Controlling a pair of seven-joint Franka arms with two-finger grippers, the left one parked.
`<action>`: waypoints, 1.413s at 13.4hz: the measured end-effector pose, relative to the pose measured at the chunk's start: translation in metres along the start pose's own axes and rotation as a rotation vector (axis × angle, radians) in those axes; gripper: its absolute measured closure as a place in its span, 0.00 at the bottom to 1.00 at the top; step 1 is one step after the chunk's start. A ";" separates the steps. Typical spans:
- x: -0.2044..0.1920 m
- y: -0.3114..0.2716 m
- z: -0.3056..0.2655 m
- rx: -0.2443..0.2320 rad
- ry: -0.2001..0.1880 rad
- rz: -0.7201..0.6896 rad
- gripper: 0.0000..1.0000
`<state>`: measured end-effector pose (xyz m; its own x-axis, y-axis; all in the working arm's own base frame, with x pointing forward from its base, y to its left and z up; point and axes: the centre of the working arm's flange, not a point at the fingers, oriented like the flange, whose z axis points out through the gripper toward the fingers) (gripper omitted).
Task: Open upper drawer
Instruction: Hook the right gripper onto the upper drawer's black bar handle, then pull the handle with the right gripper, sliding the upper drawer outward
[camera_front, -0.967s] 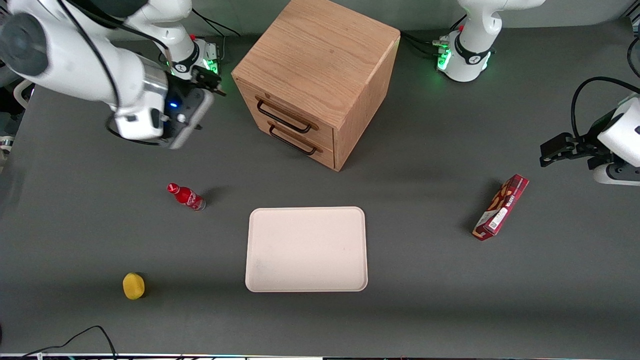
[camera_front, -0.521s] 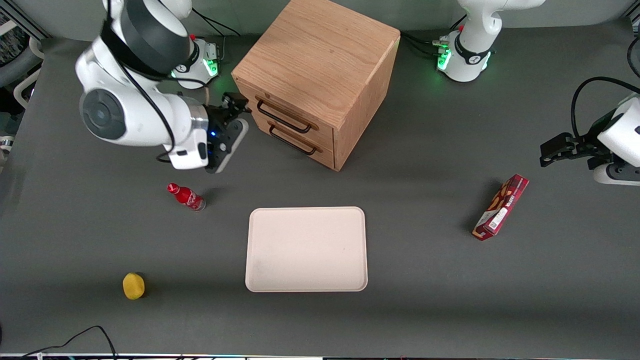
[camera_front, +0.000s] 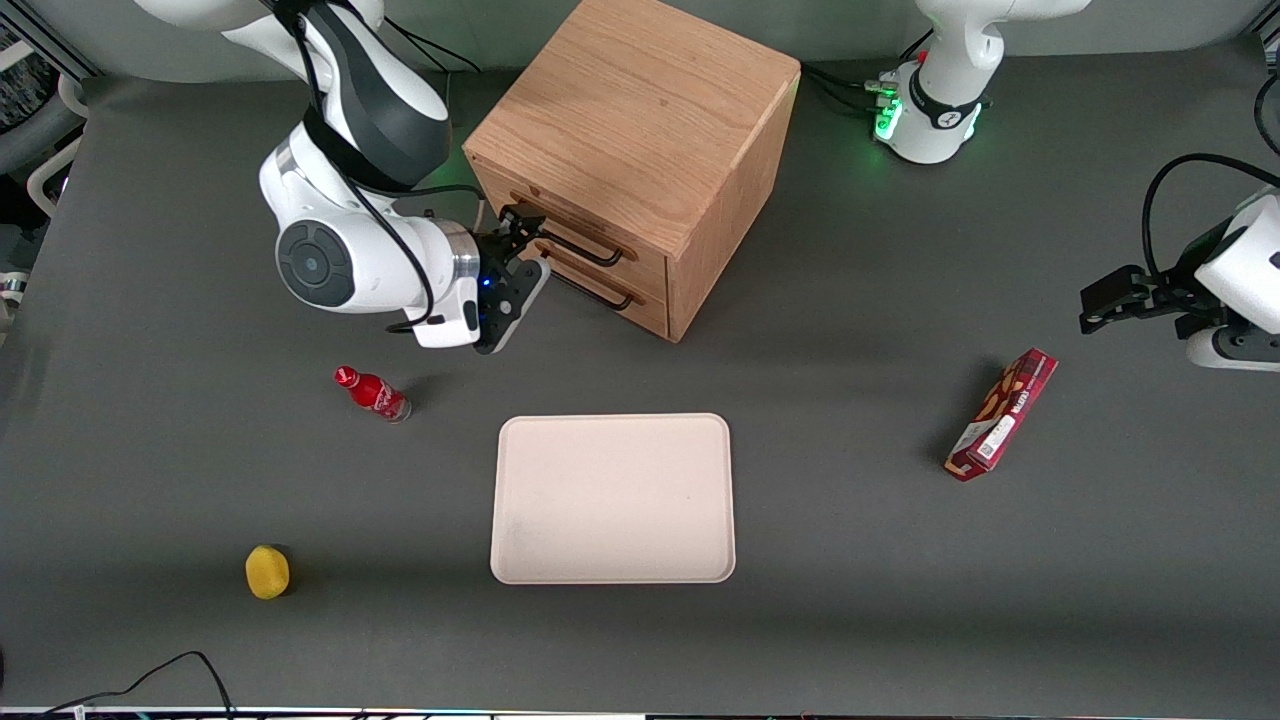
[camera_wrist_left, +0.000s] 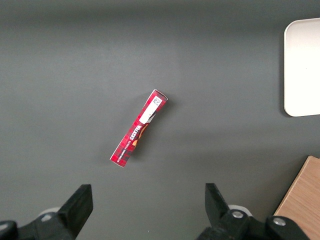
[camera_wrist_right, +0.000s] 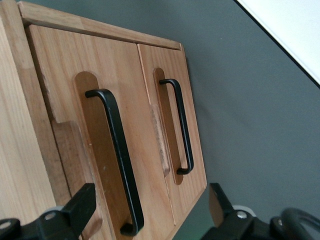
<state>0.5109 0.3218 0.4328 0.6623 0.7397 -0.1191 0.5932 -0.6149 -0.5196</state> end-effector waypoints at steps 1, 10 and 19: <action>0.000 0.000 0.005 -0.002 0.002 0.005 0.00; 0.003 -0.012 0.052 -0.003 -0.007 0.047 0.00; 0.003 -0.004 0.067 -0.027 0.013 0.060 0.00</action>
<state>0.4796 0.3446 0.3774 0.7029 0.6979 -0.1377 0.5647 -0.6652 -0.4885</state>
